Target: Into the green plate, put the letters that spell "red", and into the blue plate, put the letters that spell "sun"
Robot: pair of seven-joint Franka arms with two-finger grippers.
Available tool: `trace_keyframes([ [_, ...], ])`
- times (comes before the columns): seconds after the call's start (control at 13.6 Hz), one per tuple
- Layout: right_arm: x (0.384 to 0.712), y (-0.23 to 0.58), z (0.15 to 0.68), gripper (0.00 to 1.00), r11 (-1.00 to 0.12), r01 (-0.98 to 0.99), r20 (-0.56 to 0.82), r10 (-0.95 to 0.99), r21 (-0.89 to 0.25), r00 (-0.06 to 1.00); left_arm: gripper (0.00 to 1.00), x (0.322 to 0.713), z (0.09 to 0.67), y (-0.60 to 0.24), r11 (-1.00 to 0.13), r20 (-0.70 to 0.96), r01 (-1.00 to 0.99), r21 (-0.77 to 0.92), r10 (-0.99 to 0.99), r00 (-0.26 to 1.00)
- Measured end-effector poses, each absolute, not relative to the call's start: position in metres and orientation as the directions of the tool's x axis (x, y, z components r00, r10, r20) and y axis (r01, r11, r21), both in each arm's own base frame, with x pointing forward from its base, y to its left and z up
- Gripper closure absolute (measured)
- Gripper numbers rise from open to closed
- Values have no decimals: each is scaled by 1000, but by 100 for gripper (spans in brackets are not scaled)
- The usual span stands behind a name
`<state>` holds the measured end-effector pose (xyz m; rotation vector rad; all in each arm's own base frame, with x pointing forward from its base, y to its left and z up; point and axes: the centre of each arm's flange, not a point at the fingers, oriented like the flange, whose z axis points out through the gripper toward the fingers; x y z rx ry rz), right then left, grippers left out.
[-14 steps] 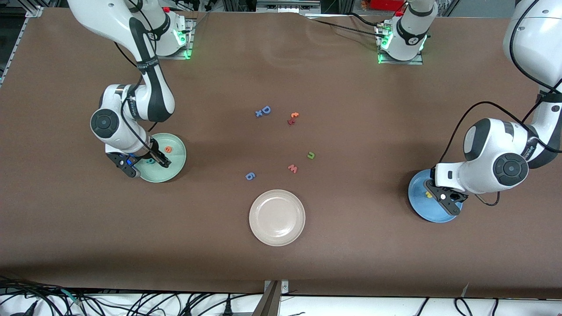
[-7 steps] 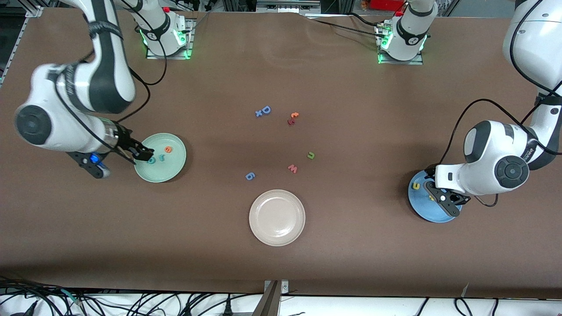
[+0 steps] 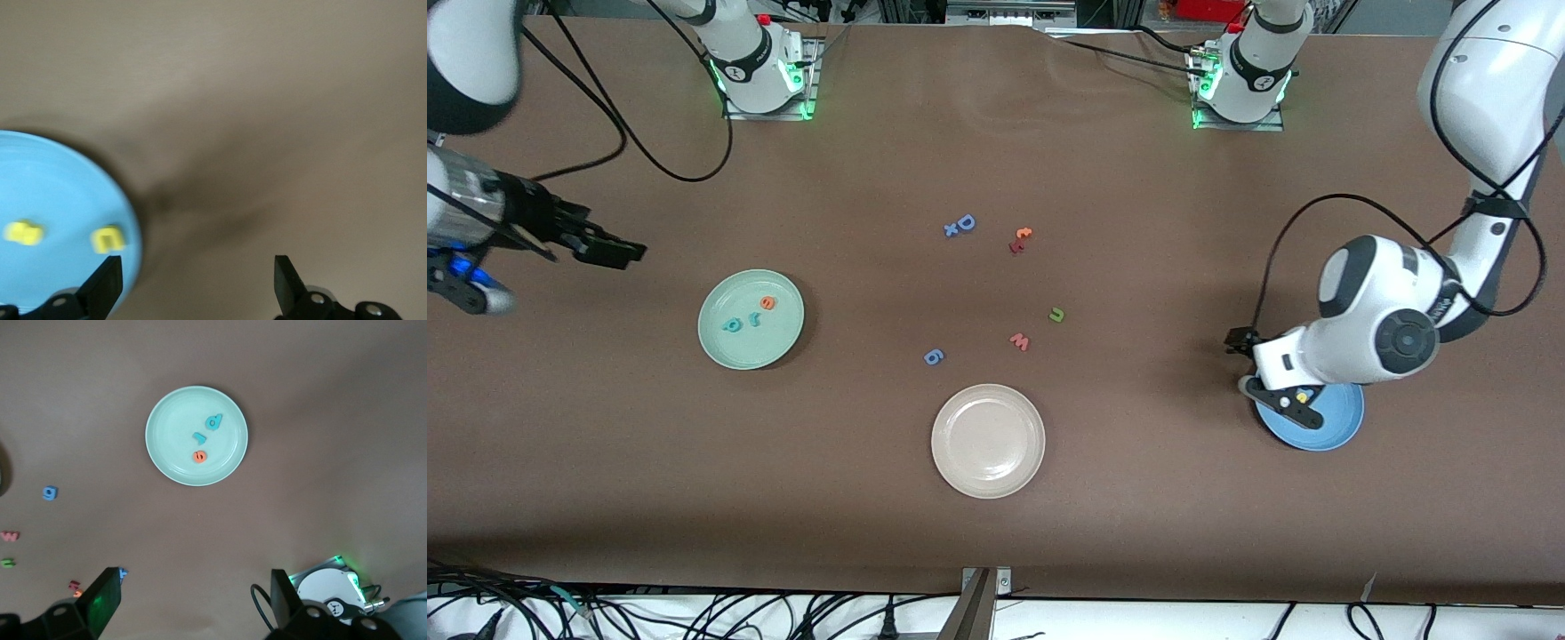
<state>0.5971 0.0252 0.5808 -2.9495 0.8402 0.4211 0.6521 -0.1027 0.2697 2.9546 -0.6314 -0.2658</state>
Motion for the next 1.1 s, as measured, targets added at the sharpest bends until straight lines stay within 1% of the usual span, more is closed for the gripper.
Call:
trace_keyframes([
  [0.22, 590, 20, 607, 0, -861, -508, -240, -490, -15, 838, 0, 637, 269, -159, -931, -170, -340, 132, -359, 918],
  [0.51, 592, 20, 622, 0, -903, -427, -195, -410, -50, 891, 0, 615, 273, -249, -923, -123, -368, 112, -380, 917],
  [0.66, 595, 20, 625, 0, -920, -389, -160, -377, -45, 912, 0, 605, 274, -285, -914, -70, -390, 108, -399, 914],
  [0.88, 595, 30, 634, 0, -951, -310, -89, -310, 13, 947, 0, 591, 263, -322, -899, -15, -437, 32, -437, 899],
  [1.03, 593, 32, 638, 0, -959, -284, -55, -284, 8, 957, 0, 580, 245, -342, -889, -11, -457, -19, -457, 890],
  [1.1, 592, 28, 636, 0, -962, -274, -35, -274, -7, 961, 0, 575, 235, -350, -887, -6, -462, -18, -462, 887],
])
